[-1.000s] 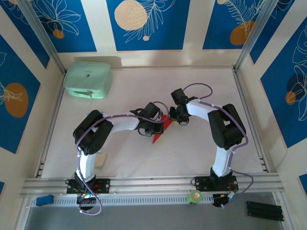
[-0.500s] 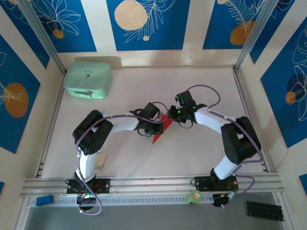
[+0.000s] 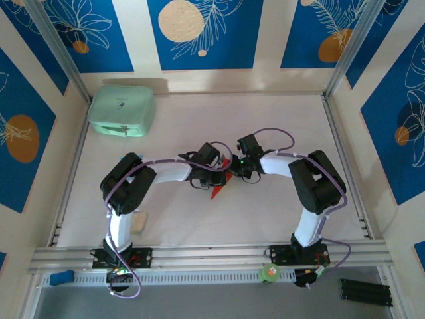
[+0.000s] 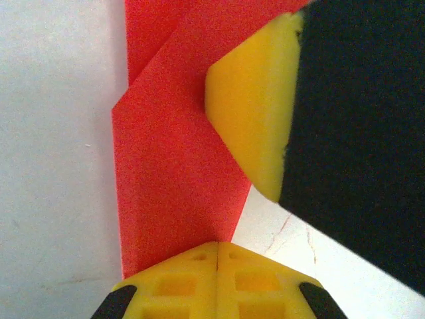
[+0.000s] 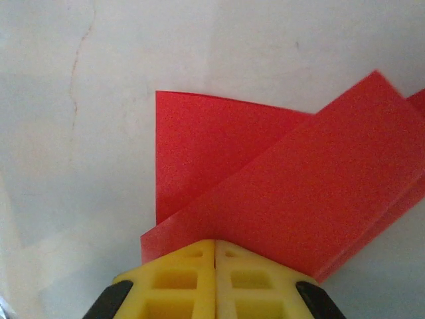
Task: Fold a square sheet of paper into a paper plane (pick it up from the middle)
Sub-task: Fold the wing for the fifth time at the center of the table.
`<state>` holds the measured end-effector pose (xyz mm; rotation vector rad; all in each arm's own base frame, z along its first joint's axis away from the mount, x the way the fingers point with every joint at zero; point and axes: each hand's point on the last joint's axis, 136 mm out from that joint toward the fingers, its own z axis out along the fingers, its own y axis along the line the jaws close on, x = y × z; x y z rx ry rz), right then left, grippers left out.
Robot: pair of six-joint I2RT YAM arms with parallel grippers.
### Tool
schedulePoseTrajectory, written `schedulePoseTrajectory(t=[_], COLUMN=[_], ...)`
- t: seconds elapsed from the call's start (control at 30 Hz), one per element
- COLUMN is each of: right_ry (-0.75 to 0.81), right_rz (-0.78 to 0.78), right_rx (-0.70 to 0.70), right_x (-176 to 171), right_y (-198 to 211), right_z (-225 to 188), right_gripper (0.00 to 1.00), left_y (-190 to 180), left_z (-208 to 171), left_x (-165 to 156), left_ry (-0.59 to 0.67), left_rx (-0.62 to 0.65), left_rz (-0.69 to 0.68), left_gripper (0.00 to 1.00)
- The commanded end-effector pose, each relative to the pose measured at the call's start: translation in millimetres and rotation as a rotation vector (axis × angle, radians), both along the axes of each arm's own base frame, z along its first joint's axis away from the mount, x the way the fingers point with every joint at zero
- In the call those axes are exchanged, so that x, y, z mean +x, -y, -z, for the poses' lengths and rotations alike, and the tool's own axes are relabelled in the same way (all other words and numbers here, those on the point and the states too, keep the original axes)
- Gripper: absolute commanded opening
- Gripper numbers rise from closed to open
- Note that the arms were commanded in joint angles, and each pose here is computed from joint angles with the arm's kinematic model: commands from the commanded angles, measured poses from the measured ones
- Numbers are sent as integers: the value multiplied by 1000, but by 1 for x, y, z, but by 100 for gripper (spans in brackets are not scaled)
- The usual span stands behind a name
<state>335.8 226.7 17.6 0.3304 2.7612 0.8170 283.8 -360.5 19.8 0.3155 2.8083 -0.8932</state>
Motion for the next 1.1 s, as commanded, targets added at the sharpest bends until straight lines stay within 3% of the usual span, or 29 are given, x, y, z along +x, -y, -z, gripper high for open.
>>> schedulePoseTrajectory(t=[0.0,0.4,0.7,0.87,1.07], right_ry=[8,74,120,201,177], right_rz=[50,204,237,236,211], right_rx=[-4,12,2,-17,-66], right_x=[6,42,49,44,20], right_y=[18,96,108,112,105], right_z=[9,8,-14,-56,-78], right_gripper=[6,6,6,10,23], left_y=[-42,-49,-41,-9,-3], left_z=[48,55,46,-6,-91], left_x=[-30,-39,-34,-13,20], left_ry=[-127,-156,-138,-61,77], left_rx=[177,179,149,19,-145], left_rz=[-25,-51,-36,6,-41], left_gripper=[0,0,0,3,28])
